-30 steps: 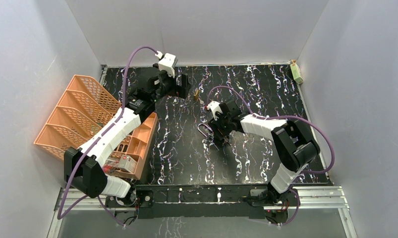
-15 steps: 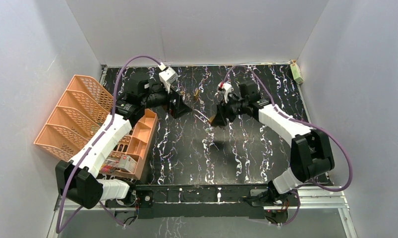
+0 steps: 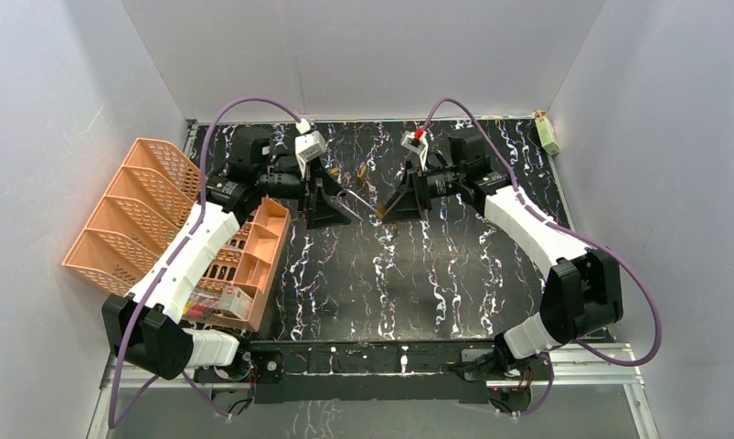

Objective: Lock with the key
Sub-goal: Lock the lock.

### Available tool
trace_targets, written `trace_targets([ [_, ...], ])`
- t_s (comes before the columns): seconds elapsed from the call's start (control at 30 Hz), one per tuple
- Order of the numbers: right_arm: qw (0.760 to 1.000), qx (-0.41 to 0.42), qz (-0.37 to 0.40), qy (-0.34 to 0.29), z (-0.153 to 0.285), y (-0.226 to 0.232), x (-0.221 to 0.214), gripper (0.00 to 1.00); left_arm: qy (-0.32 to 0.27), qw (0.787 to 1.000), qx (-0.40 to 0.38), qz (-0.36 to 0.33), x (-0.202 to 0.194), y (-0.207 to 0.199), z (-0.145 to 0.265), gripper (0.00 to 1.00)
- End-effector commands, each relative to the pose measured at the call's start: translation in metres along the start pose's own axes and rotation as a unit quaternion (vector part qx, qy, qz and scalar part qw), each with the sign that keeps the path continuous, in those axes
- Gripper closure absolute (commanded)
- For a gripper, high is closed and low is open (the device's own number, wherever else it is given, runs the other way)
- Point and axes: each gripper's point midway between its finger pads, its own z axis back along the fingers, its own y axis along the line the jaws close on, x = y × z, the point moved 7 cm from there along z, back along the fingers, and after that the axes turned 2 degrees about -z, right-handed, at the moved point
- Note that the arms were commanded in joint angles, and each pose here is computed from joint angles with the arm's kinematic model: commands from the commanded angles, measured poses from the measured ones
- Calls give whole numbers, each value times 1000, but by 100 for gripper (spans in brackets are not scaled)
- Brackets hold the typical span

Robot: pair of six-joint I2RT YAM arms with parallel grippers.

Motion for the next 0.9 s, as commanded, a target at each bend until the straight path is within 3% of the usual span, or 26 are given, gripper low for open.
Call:
trace_targets([
  [0.0,995,59,75,-29,13,38,39,82,-27,997,-70,-29,22,-15,10,18],
  [0.03,995,61,75,-30,13,38,40,81,-28,996,-75,-28,22,-14,11,24],
  [0.13,994,69,75,-30,14,41,42,81,-31,995,-89,-23,23,-13,11,58],
  [0.17,994,70,75,-30,14,41,43,81,-32,995,-97,-21,24,-13,10,64],
  [0.37,993,83,76,-34,15,47,50,81,-38,994,-105,-4,27,-5,5,67],
  [0.4,993,84,74,-34,15,47,50,81,-40,993,-110,-3,28,-4,4,73],
  [0.43,993,87,74,-33,15,48,52,81,-45,993,-110,-2,31,-1,2,100],
  [0.5,993,91,74,-32,15,48,54,74,-71,993,-94,-8,39,3,0,100],
  [0.57,992,86,80,-39,19,52,60,29,-112,992,-64,-12,52,5,1,100],
  [0.6,991,82,91,-49,25,55,67,12,-133,990,-45,-25,61,6,2,100],
  [0.63,988,73,118,-69,35,63,79,2,-171,984,-17,-38,78,6,5,100],
  [0.73,977,5,172,-125,48,69,91,2,-227,972,16,-57,110,3,13,100],
  [0.87,936,-96,249,-230,60,77,85,1,-271,960,27,-73,130,-5,20,100],
])
